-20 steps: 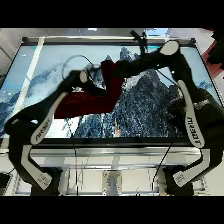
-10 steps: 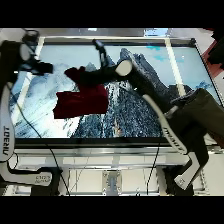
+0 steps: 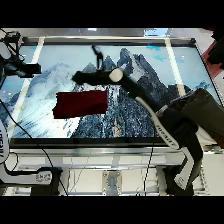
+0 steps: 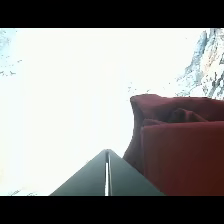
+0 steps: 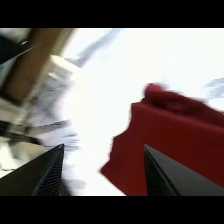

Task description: Fold the shirts.

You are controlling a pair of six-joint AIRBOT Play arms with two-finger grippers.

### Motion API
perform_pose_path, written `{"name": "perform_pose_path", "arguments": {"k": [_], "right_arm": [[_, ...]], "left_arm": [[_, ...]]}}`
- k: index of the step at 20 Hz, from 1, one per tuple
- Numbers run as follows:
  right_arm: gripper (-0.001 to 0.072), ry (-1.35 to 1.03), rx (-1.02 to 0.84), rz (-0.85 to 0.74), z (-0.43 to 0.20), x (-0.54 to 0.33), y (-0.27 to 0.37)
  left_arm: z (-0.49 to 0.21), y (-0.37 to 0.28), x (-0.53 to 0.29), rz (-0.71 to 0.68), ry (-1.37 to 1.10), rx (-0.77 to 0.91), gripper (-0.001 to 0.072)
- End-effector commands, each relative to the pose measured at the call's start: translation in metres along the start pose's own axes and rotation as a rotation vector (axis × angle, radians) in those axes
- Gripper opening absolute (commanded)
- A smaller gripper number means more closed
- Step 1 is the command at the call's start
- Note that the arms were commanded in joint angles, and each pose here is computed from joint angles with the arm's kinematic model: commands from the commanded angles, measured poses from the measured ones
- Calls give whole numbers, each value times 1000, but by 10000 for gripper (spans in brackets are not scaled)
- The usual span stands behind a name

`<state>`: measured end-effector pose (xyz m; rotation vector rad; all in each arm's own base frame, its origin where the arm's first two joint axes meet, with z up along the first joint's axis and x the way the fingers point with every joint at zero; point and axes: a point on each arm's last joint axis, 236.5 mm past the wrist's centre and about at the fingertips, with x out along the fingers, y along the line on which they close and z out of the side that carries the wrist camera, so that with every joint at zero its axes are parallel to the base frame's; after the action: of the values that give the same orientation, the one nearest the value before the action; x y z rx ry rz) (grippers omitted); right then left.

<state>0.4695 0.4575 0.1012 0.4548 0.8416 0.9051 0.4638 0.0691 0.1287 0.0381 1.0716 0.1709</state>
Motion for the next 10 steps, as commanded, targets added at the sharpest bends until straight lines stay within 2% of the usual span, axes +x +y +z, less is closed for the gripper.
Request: {"name": "perform_pose_path", "arguments": {"k": [1,3,4,5,7,10], "right_arm": [[543,179,78,-192,-14,-50,-101],[546,269,213,-338,-32,-79,-163],[551,315,268,-362,-43,-88,-184],[562,353,317,-355,-54,-91,-195],[688,408,416,-299,-74,-82,-206],[687,462,496,-207,-102,-52,-208]], "left_arm": [[2,-4,0,-22,-9,-7,9],[6,-8,-1,-39,-25,-12,9],[9,-11,-1,-51,-37,-15,9],[11,-14,-1,-66,-47,-19,9],[14,-19,-1,-87,-59,-26,9],[13,-20,5,-89,-47,-25,9]]}}
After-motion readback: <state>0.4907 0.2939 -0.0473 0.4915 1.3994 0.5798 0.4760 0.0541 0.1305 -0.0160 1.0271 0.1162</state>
